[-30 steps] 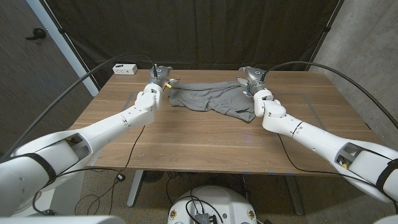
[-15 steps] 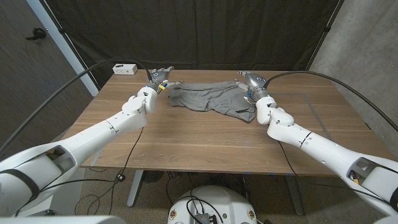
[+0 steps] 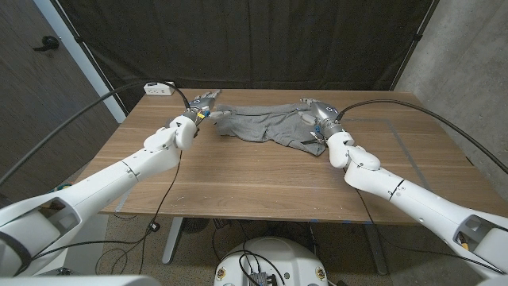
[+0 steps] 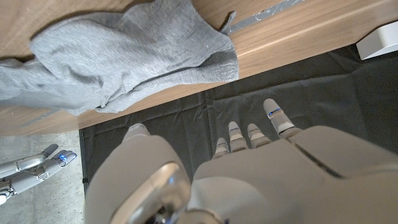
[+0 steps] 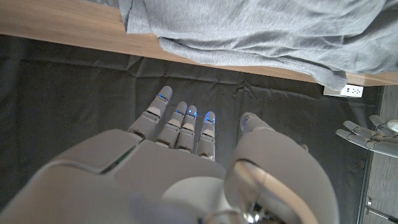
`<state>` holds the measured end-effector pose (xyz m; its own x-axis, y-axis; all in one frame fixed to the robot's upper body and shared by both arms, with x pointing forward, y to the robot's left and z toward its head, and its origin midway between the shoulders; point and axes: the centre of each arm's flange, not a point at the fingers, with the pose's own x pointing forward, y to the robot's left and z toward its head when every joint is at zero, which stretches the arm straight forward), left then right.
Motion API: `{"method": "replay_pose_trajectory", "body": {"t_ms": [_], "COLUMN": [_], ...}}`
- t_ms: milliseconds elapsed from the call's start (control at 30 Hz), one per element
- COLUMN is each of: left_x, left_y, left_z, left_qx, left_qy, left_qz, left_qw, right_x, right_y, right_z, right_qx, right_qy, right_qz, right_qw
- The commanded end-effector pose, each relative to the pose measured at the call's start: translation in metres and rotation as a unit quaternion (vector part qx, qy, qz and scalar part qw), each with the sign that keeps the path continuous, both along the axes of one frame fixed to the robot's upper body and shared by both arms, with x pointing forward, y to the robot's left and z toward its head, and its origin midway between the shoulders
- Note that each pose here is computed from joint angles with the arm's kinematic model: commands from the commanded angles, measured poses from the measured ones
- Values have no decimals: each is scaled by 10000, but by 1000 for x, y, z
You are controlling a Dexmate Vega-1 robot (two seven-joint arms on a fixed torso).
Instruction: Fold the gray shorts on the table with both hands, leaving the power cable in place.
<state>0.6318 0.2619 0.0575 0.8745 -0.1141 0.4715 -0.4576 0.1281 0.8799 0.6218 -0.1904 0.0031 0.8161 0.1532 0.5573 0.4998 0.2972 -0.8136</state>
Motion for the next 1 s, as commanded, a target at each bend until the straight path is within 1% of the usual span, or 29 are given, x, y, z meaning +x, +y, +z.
{"method": "replay_pose_trajectory", "body": {"t_ms": [33, 133, 200, 300, 400, 467, 533, 600, 667, 700, 767, 800, 867, 933, 1000], "left_x": [-4, -3, -3, -3, -2, -2, -1, 0, 2, 3, 3, 4, 5, 6, 7], "left_y": [-1, -1, -1, -1, -2, -2, -3, -4, -4, -5, -5, -7, -8, -9, -11], "left_z": [-10, -11, -11, -12, -12, -13, -14, -15, -15, -16, -16, -16, -16, -16, -16], "left_qx": [340, 455, 523, 616, 702, 755, 795, 860, 919, 969, 975, 1022, 1071, 1084, 1159], "left_qy": [172, 199, 188, 160, 163, 144, 152, 160, 197, 192, 217, 219, 230, 230, 250], "left_qz": [94, 160, 202, 265, 319, 349, 373, 403, 421, 440, 434, 442, 442, 444, 455], "left_qw": [9992, 9986, 9983, 9976, 9969, 9964, 9960, 9954, 9947, 9941, 9940, 9935, 9930, 9928, 9919], "right_x": [-5, -5, -5, -4, -5, -4, -4, -4, -4, -4, -4, -2, -2, -1, 1], "right_y": [6, 7, 9, 9, 12, 12, 13, 13, 15, 16, 15, 16, 17, 18, 19], "right_z": [-22, -27, -29, -32, -37, -38, -41, -45, -46, -47, -49, -50, -53, -54, -58], "right_qx": [-15, 35, -33, 19, -77, -11, -90, -14, -169, -211, -131, -169, -202, -255, -228], "right_qy": [162, 230, 220, 281, 280, 332, 264, 304, 292, 348, 358, 429, 414, 483, 550], "right_qz": [39, 103, 38, 130, 81, 162, 68, 144, 7, 21, 34, 42, -1, -23, 1], "right_qw": [9999, 9997, 9997, 9995, 9995, 9993, 9996, 9994, 9994, 9992, 9993, 9989, 9989, 9985, 9982]}}
